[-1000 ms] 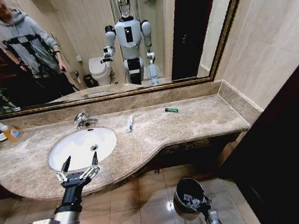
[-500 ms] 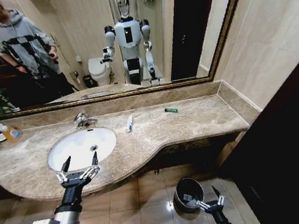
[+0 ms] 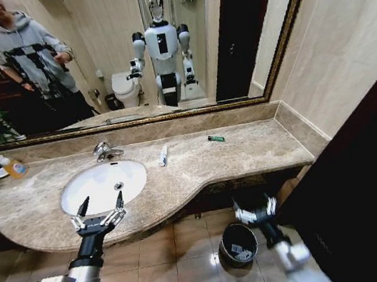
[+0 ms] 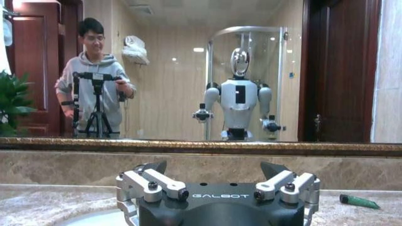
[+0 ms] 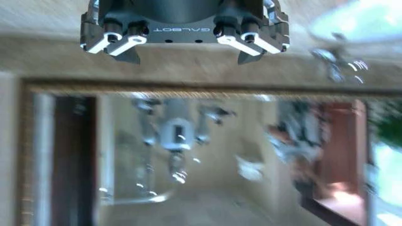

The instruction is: Pick up the trash from the sink and place it in the trash bin.

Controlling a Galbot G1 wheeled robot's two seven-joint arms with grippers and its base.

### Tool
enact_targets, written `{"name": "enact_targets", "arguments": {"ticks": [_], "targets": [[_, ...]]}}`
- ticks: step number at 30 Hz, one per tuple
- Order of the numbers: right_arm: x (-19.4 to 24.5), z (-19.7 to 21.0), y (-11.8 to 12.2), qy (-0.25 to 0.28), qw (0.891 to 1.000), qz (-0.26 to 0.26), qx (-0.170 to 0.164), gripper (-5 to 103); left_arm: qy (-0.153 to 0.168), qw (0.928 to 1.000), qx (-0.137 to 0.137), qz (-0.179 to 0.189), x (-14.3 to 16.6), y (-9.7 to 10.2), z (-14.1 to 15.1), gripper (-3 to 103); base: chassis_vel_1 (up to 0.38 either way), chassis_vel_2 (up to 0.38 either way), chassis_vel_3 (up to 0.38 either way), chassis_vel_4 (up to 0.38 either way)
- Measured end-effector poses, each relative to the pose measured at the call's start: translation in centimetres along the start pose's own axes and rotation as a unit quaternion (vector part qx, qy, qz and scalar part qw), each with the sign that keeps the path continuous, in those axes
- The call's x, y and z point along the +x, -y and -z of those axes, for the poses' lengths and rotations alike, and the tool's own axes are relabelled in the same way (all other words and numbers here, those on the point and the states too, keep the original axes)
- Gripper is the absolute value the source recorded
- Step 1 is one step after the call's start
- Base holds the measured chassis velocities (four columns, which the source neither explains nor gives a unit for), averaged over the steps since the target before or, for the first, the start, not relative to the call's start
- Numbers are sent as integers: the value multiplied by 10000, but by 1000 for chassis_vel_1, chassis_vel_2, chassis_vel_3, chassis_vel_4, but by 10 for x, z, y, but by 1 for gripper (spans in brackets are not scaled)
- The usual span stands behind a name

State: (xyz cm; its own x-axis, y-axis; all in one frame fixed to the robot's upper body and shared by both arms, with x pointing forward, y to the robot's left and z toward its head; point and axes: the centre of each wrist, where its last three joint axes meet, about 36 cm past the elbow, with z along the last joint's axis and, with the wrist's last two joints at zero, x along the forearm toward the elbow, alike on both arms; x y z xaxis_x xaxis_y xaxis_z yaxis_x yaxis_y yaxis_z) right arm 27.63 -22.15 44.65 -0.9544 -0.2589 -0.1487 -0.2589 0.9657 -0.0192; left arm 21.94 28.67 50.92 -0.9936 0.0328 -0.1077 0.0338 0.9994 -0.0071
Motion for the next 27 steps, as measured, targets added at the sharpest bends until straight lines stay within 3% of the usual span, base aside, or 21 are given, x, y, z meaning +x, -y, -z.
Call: {"name": "enact_targets", "arguments": {"ticks": [7,14,20,22,27], "targets": [[-65,-13,15,-131,9954,926,225,100,1,10000,-1,3,0,0,0,100,0,0,0,0],[-136,-19,6,-415,9927,1039,457,100,1,10000,0,3,0,0,0,100,0,0,0,0],[-193,-31,-26,-516,9876,1344,622,100,1,10000,0,2,0,0,0,100,0,0,0,0],[-233,-34,-44,-449,9823,1603,862,100,2,10000,-1,0,0,0,0,100,0,0,0,0],[-272,-48,-62,-539,9795,1564,1153,100,1,10000,-1,4,0,0,0,100,0,0,0,0]]}}
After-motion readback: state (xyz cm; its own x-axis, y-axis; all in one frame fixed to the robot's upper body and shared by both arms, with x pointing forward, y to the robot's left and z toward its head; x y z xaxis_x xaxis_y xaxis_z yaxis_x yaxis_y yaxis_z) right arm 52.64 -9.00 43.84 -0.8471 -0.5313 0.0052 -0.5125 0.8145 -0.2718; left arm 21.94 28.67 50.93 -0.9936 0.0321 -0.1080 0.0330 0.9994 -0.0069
